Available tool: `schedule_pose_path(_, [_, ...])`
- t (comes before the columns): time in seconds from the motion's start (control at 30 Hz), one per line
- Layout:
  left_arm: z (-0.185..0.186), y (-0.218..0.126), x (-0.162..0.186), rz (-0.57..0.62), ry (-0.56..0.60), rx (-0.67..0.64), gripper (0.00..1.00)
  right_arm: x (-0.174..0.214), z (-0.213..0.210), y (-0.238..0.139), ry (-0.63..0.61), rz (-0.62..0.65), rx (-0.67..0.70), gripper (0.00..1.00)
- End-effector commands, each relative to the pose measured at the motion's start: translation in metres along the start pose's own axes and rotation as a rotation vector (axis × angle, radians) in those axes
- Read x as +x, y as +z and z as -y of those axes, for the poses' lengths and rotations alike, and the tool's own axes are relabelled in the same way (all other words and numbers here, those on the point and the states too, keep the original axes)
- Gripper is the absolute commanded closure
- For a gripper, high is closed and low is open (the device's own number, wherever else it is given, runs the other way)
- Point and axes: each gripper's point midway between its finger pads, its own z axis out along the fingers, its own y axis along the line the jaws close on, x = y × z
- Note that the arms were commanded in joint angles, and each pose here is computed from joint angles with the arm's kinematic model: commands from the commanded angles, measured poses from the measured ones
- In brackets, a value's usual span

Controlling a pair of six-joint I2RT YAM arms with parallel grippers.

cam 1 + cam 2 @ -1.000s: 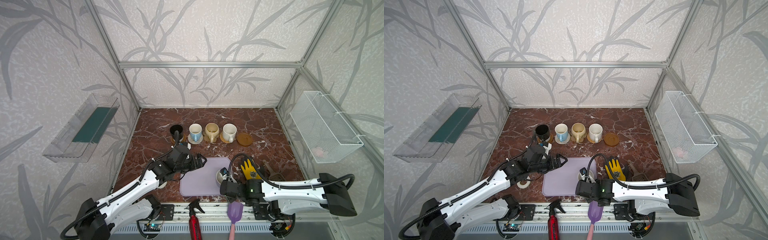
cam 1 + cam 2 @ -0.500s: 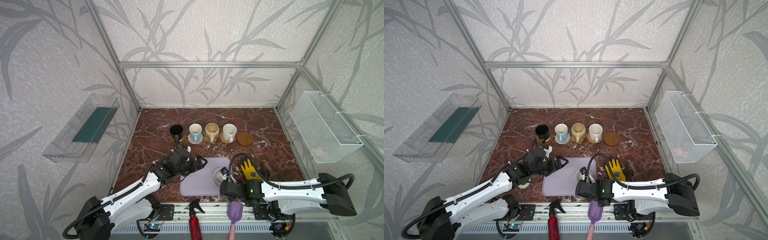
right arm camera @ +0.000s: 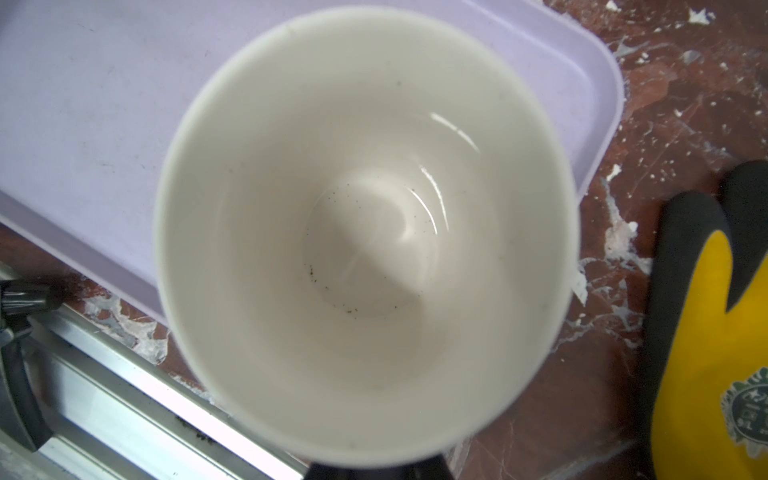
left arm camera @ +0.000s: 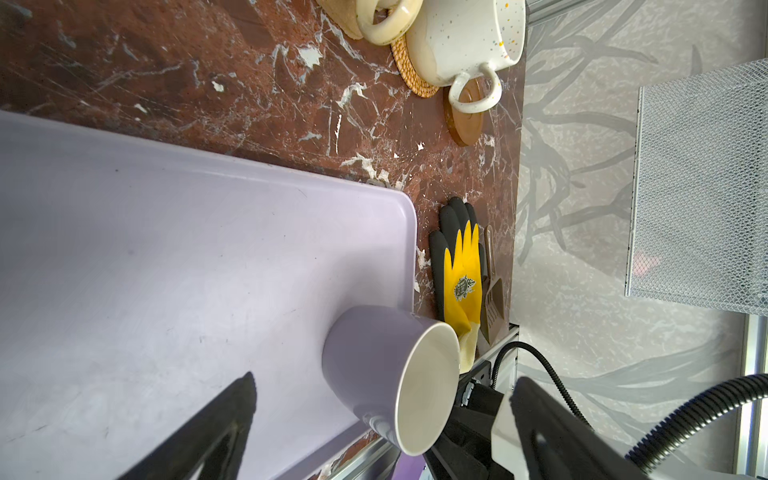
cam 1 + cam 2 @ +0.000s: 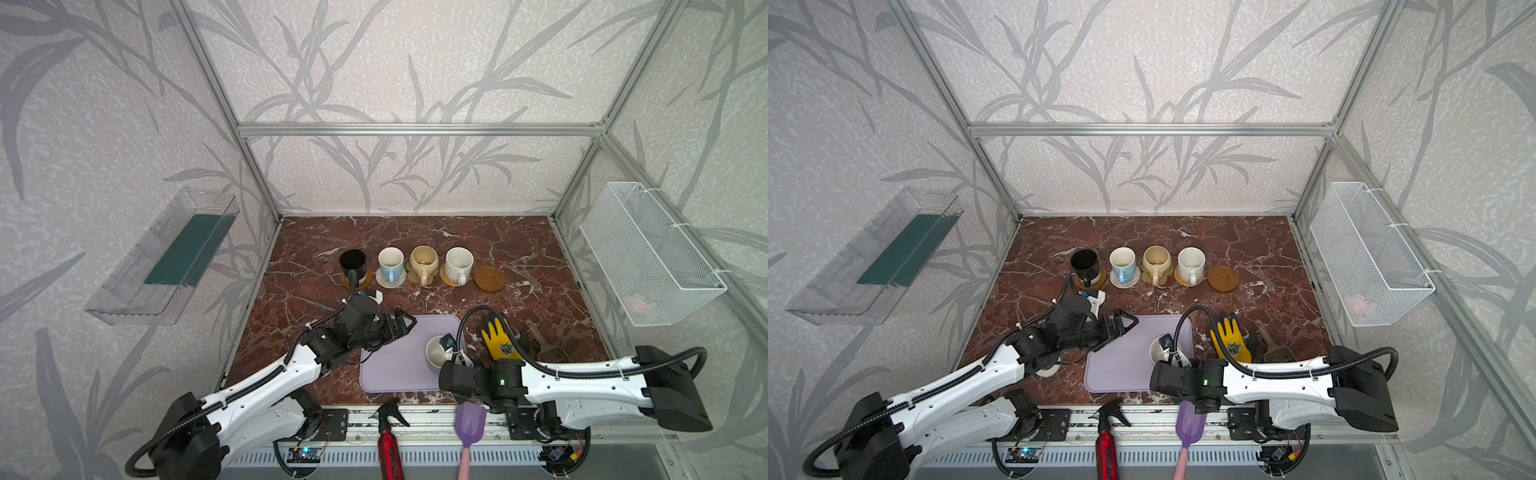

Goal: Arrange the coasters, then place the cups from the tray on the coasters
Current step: 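Grasp the lavender-sided white mug's rim with the right gripper, then lift and carry the lavender mug toward the wooden coaster with the right gripper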

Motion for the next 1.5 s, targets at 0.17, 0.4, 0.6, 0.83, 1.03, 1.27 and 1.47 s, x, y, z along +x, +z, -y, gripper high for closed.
schedule_pose_path(0.17, [0.013,-0.004,-0.004,0.021,-0.012,0.045,0.02,-0.037,-0.004,-0.026,0.054,0.132,-0.016,1.0])
schedule_pose_path(0.4, [0.029,-0.009,-0.02,0.098,-0.038,0.103,0.02,-0.055,0.004,-0.032,0.107,0.212,0.013,1.0])
schedule_pose_path(0.6, [0.043,-0.006,-0.029,0.127,-0.057,0.151,0.02,-0.074,0.013,-0.032,0.155,0.24,0.057,1.0])
schedule_pose_path(0.83, [0.054,0.006,-0.036,0.13,-0.106,0.187,0.02,-0.095,0.026,-0.03,0.213,0.268,0.075,1.0])
schedule_pose_path(1.03, [0.059,0.019,-0.035,0.14,-0.12,0.175,0.02,-0.103,0.042,-0.028,0.25,0.253,0.092,1.0])
schedule_pose_path(1.27, [0.078,0.04,-0.028,0.106,-0.115,0.198,0.03,-0.106,0.066,-0.034,0.287,0.249,0.115,1.0])
schedule_pose_path(1.47, [0.095,0.046,-0.031,0.154,-0.096,0.196,0.06,-0.104,0.101,-0.038,0.348,0.238,0.164,1.0])
